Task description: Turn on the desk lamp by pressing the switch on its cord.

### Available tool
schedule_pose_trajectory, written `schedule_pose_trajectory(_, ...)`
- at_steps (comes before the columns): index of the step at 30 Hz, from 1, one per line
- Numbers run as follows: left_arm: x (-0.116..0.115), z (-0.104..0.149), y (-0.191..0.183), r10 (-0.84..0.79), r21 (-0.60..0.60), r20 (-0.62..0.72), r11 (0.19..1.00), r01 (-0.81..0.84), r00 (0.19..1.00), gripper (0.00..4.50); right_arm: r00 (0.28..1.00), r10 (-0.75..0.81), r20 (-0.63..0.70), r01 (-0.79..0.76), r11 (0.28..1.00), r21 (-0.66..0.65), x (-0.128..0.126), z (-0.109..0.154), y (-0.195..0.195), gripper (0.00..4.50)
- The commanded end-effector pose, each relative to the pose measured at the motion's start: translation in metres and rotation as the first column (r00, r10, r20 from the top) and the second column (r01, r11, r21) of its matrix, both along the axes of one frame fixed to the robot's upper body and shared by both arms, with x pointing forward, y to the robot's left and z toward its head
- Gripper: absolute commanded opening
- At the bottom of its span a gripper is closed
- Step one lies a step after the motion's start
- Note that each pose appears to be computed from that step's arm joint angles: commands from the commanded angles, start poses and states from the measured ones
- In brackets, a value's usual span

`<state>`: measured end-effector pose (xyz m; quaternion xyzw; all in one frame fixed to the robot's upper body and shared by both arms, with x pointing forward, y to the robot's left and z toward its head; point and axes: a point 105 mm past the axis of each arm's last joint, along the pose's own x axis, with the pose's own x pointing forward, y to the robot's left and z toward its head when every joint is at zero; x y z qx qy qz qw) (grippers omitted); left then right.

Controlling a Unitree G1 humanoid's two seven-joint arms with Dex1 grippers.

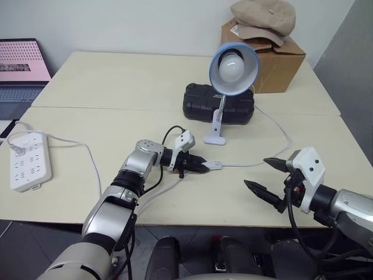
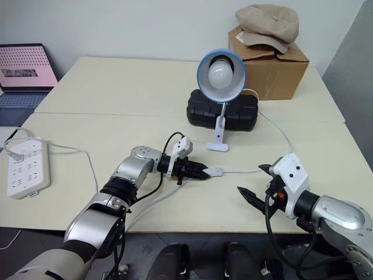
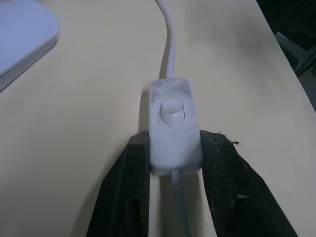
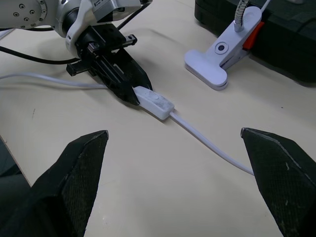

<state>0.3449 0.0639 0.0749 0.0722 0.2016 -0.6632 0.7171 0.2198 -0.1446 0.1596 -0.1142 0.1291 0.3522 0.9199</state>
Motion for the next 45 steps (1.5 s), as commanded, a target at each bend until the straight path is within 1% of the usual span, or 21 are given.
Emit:
schedule_pose_trajectory(1,-0.003,0.008,0.001,-0.02,-0.015,0.045,1.0,0.021,0.999,1.11,0.998,-0.007,0.055,0.007,1.0,0.004,0.001,0.011,0.001,4.5)
schedule_pose_trajectory(3,-0.002,0.012,0.0,-0.016,-0.028,0.071,0.999,0.018,0.997,1.11,0.998,-0.024,0.058,0.023,1.0,0.019,0.002,0.011,0.0,4.5)
schedule_pose_trajectory(5,0.001,0.026,-0.005,0.009,-0.062,0.156,0.998,0.0,0.988,1.11,0.996,-0.089,0.023,0.086,0.99,0.111,0.003,0.01,-0.002,4.5)
schedule_pose_trajectory(9,0.002,0.053,-0.013,0.052,-0.13,0.274,0.991,-0.016,0.96,1.11,0.992,-0.111,-0.06,0.125,0.932,0.341,-0.002,0.011,0.01,4.5)
schedule_pose_trajectory(12,-0.002,0.069,-0.019,0.073,-0.154,0.327,0.988,-0.023,0.942,1.11,0.974,-0.128,-0.187,0.208,0.829,0.52,-0.004,0.006,0.02,4.5)
schedule_pose_trajectory(14,-0.003,0.077,-0.022,0.104,-0.176,0.324,0.983,-0.048,0.94,1.11,0.957,-0.138,-0.256,0.267,0.766,0.584,-0.001,0.004,0.025,4.5)
schedule_pose_trajectory(18,-0.005,0.087,-0.026,0.163,-0.193,0.319,0.976,-0.104,0.934,1.11,0.926,-0.124,-0.356,0.358,0.584,0.729,0.015,0.01,0.037,4.5)
schedule_pose_trajectory(22,-0.005,0.094,-0.029,0.198,-0.195,0.314,0.971,-0.141,0.928,1.11,0.904,-0.063,-0.422,0.406,0.433,0.805,0.03,0.017,0.048,4.5)
schedule_pose_trajectory(25,-0.003,0.098,-0.032,0.224,-0.192,0.317,0.967,-0.169,0.922,1.11,0.881,-0.021,-0.474,0.452,0.338,0.825,0.041,0.016,0.053,4.5)
schedule_pose_trajectory(27,-0.001,0.099,-0.033,0.244,-0.19,0.303,0.963,-0.192,0.921,1.11,0.871,-0.008,-0.492,0.469,0.316,0.825,0.047,0.014,0.055,4.5)
schedule_pose_trajectory(32,-0.007,0.099,-0.035,0.245,-0.179,0.28,0.963,-0.2,0.928,1.11,0.842,0.018,-0.54,0.517,0.263,0.815,0.055,0.01,0.061,4.5)
schedule_pose_trajectory(37,-0.012,0.1,-0.039,0.244,-0.176,0.257,0.963,-0.202,0.935,1.11,0.83,0.026,-0.557,0.534,0.254,0.807,0.062,0.006,0.073,4.5)
schedule_pose_trajectory(45,-0.019,0.101,-0.043,0.221,-0.166,0.253,0.969,-0.183,0.942,1.11,0.821,0.003,-0.571,0.556,0.225,0.8,0.07,0.002,0.072,4.5)
